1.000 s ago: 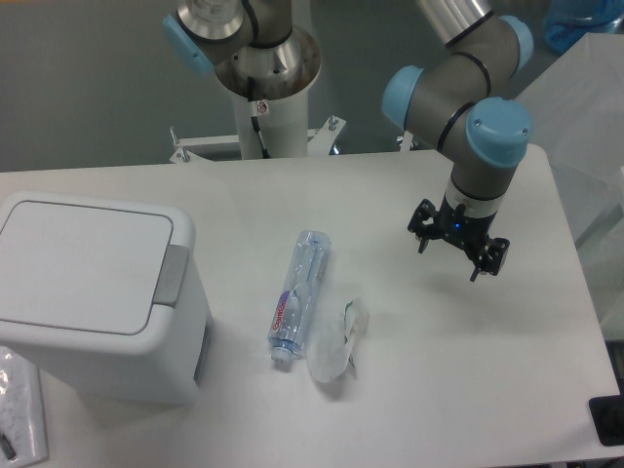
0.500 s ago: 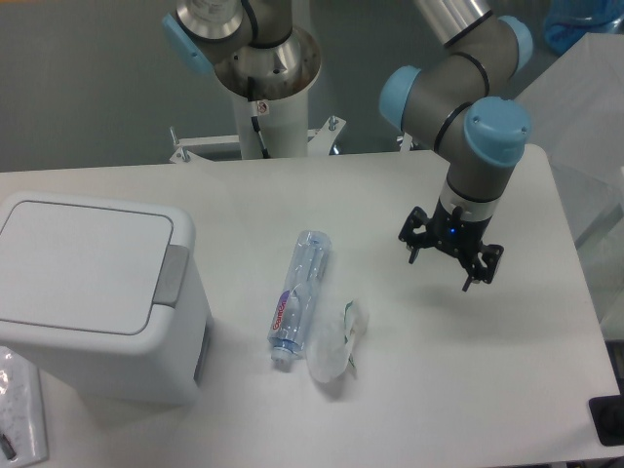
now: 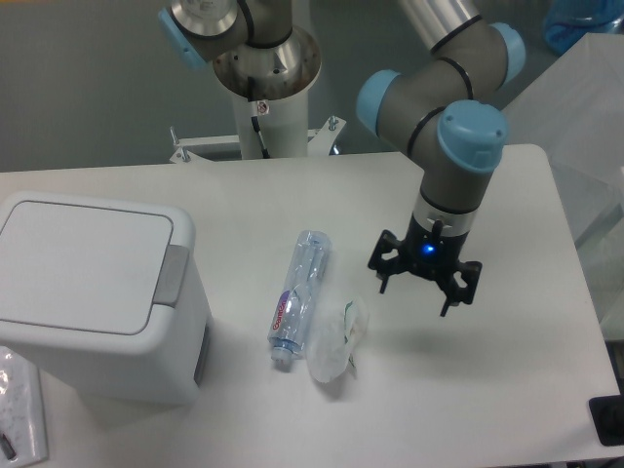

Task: Open the trash can
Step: 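Swing the gripper over the bottle to the trash can lid's edge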

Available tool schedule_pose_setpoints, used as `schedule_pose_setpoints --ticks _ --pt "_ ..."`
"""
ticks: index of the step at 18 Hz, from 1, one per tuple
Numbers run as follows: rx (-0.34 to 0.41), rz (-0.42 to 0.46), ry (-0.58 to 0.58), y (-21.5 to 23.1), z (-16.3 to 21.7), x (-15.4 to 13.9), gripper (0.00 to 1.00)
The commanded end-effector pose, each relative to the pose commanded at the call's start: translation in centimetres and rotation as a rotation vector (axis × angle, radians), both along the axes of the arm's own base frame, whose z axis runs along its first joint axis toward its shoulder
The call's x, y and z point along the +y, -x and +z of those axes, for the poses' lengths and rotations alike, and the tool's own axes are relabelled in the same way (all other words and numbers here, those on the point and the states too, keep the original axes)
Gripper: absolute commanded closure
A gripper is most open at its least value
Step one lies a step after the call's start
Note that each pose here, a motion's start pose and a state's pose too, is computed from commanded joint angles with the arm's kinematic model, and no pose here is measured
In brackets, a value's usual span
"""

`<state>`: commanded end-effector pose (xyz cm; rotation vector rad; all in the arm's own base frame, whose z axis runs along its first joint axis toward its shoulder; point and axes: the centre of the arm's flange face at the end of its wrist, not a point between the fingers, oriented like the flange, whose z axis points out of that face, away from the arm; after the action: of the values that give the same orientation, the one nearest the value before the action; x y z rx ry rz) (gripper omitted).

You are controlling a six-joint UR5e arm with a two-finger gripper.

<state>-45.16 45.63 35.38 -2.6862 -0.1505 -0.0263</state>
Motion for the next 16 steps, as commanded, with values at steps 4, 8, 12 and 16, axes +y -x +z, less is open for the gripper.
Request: schedule_pose_setpoints --ticks 4,8,12,16 --pt "-0.089 0.065 -0.154 -3.4 5.5 5.0 0.0" --pt "-0.184 0.088 -0.294 -6.5 10.7 6.1 0.0" --pt "-0.277 0.104 -0.348 -8.3 11.9 6.4 0.0" --pt "-0.3 0.084 -0.34 -10.5 11.7 7.6 0.0"
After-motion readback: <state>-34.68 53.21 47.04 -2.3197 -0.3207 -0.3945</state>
